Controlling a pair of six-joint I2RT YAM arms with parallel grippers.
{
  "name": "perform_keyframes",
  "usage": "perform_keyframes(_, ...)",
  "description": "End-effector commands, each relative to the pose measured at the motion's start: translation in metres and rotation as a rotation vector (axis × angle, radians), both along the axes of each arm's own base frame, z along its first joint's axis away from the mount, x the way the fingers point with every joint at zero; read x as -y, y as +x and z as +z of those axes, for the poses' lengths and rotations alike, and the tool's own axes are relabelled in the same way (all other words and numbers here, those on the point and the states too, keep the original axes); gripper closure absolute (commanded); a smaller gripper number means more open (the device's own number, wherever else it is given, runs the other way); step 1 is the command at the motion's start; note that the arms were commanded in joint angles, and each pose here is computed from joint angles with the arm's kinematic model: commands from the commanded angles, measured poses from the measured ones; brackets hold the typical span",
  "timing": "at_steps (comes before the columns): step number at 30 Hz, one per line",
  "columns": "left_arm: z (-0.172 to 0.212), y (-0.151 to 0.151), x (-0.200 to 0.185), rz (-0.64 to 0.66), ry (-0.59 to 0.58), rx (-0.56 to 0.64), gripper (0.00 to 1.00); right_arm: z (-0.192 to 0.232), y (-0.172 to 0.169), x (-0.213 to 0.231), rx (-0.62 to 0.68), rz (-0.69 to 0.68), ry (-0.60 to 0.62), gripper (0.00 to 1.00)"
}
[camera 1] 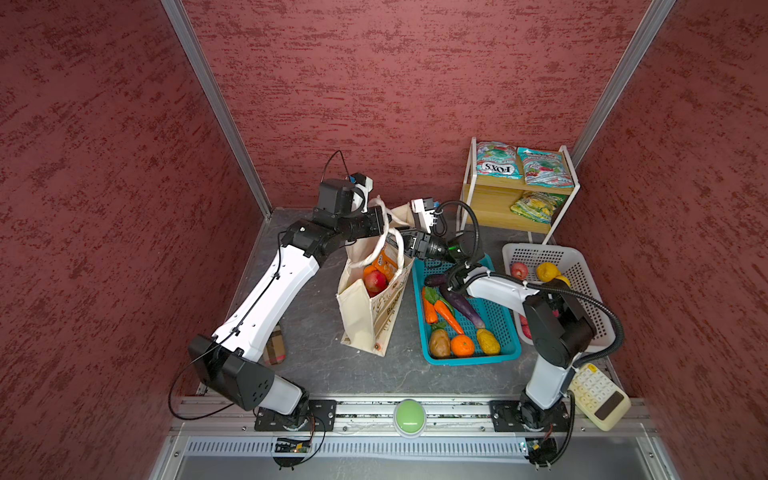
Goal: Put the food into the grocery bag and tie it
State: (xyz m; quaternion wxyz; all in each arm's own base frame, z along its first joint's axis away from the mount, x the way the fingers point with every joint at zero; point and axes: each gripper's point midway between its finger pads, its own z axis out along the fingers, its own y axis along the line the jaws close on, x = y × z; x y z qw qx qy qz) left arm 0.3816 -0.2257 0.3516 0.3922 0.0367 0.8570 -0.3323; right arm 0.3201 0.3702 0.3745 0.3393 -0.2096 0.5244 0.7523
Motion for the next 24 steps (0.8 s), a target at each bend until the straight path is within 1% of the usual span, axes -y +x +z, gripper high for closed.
perform_keyframes(1,-0.077,0.009,-0.037,0.111,0.236,-0.142,0.97,0.114,-0.065,0.033,0.369,0.028,0.266,0.38)
perform_keyframes(3,-0.075,0.009,-0.038,0.111,0.237,-0.137,0.97,0.114,-0.067,0.033,0.37,0.026,0.259,0.42)
perform_keyframes(7,-0.074,0.01,-0.044,0.12,0.253,-0.131,0.97,0.115,-0.072,0.037,0.377,0.018,0.25,0.43)
perform_keyframes(18,-0.068,0.017,-0.056,0.137,0.239,-0.117,0.97,0.111,-0.083,0.041,0.41,0.008,0.215,0.29)
perform_keyframes(24,-0.073,0.021,-0.048,0.128,0.234,-0.124,0.97,0.118,-0.081,0.036,0.423,0.021,0.226,0.28)
